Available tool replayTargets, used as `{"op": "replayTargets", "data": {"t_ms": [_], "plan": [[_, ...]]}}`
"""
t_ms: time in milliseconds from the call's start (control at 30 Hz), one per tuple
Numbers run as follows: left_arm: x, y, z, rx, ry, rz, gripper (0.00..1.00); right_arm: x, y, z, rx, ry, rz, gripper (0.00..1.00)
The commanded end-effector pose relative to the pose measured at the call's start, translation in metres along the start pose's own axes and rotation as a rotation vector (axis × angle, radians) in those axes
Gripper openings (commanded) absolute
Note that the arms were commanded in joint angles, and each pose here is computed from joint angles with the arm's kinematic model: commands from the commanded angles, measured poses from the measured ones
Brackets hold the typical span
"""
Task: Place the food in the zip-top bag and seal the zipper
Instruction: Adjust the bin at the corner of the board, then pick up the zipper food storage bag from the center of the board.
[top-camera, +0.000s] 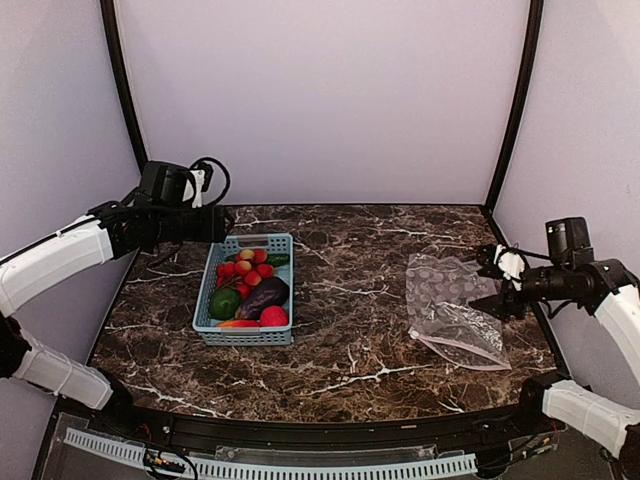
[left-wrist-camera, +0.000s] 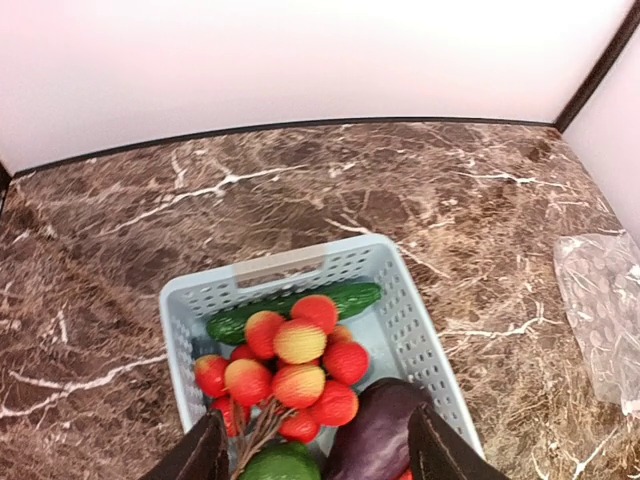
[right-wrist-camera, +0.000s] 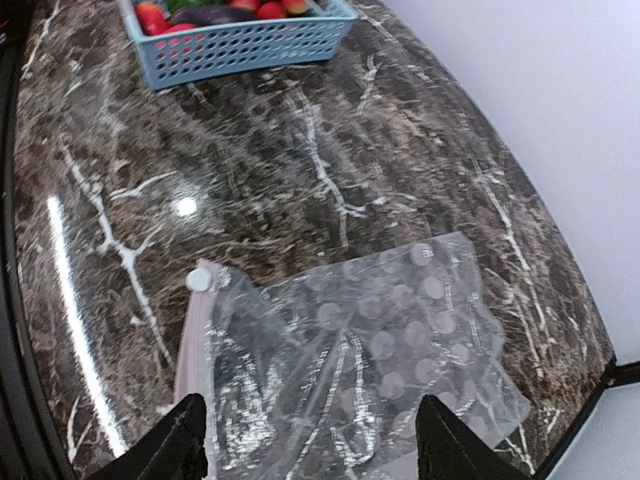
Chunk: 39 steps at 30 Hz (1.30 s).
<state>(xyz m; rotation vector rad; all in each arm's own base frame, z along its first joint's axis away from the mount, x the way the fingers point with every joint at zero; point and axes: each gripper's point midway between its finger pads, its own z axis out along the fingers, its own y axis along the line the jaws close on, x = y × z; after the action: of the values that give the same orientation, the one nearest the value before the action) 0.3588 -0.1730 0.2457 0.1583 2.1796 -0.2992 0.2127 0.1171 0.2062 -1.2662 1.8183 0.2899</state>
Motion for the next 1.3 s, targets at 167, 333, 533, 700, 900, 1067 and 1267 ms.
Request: {"op": "replayTargets", "data": {"t_ms": [167, 333, 533, 700, 900, 1067, 1267], "plan": [[0.021, -0.047, 0.028, 0.058, 0.034, 0.087, 0.57, 0.083, 0.067, 0.026, -0.228, 0.332, -0.126, 0.67], [0.031, -0.067, 0.031, 0.084, 0.022, 0.062, 0.57, 0.115, 0.073, 0.046, -0.198, 0.435, -0.225, 0.73], [0.035, -0.082, 0.031, 0.107, 0.026, 0.064, 0.56, 0.136, 0.023, 0.066, 0.133, 0.571, -0.32, 0.73], [0.037, -0.087, 0.032, 0.124, 0.031, 0.058, 0.56, 0.13, 0.014, 0.069, 0.214, 0.588, -0.304, 0.65], [0.043, -0.089, 0.036, 0.136, 0.047, 0.061, 0.55, 0.107, 0.011, 0.063, 0.224, 0.517, -0.264, 0.59], [0.049, -0.087, 0.035, 0.14, 0.051, 0.054, 0.55, 0.101, 0.005, 0.063, 0.245, 0.515, -0.262, 0.18], [0.045, -0.084, 0.03, 0.136, 0.027, 0.065, 0.55, 0.045, -0.024, 0.063, 0.299, 0.419, -0.225, 0.0]]}}
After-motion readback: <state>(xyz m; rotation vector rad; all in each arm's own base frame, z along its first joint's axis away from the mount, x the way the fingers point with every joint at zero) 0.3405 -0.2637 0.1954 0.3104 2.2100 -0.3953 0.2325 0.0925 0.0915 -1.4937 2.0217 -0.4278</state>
